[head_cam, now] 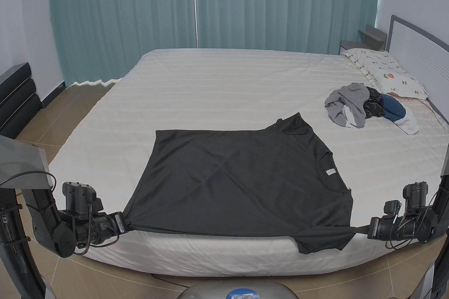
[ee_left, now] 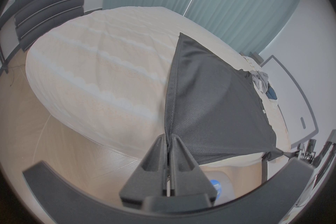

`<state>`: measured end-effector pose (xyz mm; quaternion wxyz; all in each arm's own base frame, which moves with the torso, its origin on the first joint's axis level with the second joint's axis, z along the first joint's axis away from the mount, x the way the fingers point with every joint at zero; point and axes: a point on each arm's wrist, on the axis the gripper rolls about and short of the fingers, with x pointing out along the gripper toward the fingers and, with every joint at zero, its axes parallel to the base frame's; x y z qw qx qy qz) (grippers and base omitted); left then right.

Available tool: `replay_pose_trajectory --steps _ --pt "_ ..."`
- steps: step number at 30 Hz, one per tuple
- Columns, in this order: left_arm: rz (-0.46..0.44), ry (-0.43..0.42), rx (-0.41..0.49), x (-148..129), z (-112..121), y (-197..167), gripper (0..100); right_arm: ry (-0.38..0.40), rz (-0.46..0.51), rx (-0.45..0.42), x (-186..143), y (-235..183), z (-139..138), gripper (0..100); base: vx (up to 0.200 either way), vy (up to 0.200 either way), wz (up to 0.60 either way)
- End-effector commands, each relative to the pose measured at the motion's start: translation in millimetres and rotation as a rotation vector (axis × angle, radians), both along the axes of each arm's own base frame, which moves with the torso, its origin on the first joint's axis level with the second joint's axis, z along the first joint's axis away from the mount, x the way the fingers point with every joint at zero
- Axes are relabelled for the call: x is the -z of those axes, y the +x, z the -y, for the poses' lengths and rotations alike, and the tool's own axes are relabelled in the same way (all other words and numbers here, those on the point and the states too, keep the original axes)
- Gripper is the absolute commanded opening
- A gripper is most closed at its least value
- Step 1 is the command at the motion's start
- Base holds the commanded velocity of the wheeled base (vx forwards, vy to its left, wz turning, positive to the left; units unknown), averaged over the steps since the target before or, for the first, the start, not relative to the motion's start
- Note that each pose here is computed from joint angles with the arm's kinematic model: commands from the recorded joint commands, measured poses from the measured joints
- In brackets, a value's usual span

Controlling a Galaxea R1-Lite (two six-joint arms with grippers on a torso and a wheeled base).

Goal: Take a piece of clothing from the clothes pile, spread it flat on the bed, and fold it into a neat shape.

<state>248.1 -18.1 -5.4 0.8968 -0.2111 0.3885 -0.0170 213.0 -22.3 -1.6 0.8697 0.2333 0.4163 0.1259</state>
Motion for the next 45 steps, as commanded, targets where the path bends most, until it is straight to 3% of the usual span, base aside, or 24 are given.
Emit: replay_pose_trajectory --steps 1,20,32,38,45 --pt "-0.007 0.041 0.021 -1 -4 -8 0 0.003 -0.009 -0.016 -1 -10 -1 0 0.000 0.000 0.00" --pt "-0.069 0.161 0.132 6 -9 -33 0 -0.050 -0.022 -0.068 1 -38 7 0 0.000 0.000 0.00" --pt "-0.094 0.203 0.176 6 -9 -47 0 -0.043 -0.038 -0.090 -6 -50 11 0 0.000 0.000 0.00" --pt "-0.115 0.261 0.243 6 -11 -60 0 -0.047 -0.058 -0.100 -7 -57 13 0 0.000 0.000 0.00" --pt "-0.119 0.264 0.245 4 -11 -62 0 -0.048 -0.075 -0.122 -12 -64 10 0 0.000 0.000 0.00"
